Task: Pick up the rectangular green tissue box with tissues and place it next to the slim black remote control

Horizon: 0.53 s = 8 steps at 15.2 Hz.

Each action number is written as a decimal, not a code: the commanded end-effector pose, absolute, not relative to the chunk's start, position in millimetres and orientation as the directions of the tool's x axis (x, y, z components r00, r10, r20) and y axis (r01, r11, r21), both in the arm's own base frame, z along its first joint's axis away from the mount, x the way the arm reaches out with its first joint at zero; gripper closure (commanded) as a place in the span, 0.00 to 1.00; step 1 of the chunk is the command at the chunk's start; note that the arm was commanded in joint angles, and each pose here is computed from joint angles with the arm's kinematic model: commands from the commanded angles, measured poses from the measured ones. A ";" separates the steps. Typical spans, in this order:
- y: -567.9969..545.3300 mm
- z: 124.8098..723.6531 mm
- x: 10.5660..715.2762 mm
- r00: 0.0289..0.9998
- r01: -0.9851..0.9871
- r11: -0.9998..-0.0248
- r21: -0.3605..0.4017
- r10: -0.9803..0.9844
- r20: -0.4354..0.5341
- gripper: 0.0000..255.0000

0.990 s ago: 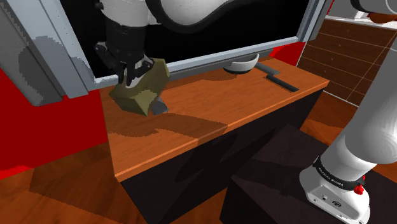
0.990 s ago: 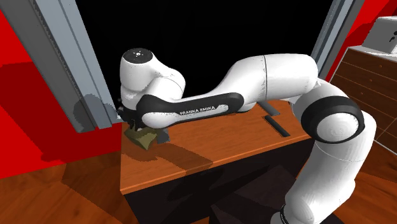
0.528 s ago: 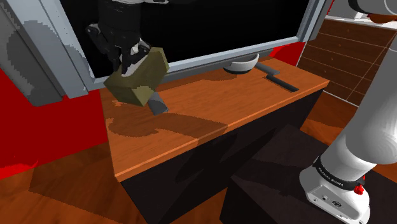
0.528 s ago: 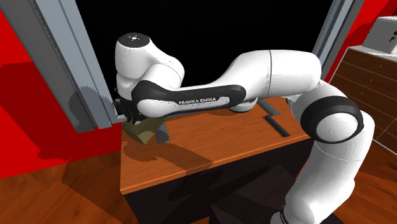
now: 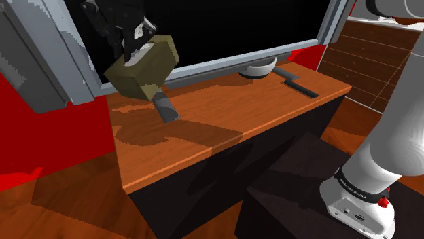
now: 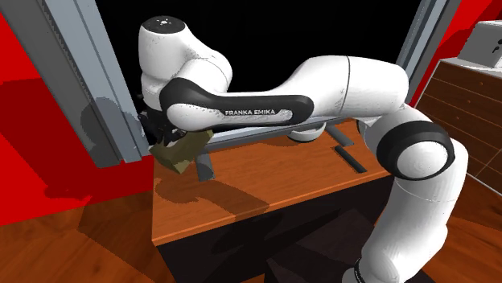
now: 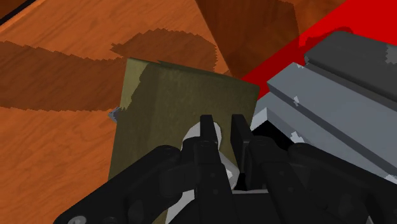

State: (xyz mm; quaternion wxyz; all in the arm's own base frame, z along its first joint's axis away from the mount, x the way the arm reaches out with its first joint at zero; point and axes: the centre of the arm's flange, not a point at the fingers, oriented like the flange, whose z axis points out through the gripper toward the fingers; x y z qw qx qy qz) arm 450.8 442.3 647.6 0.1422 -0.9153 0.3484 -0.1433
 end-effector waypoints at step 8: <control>391.2 670.2 437.5 0.716 -0.597 -0.717 -0.360 -0.679 0.163 1.00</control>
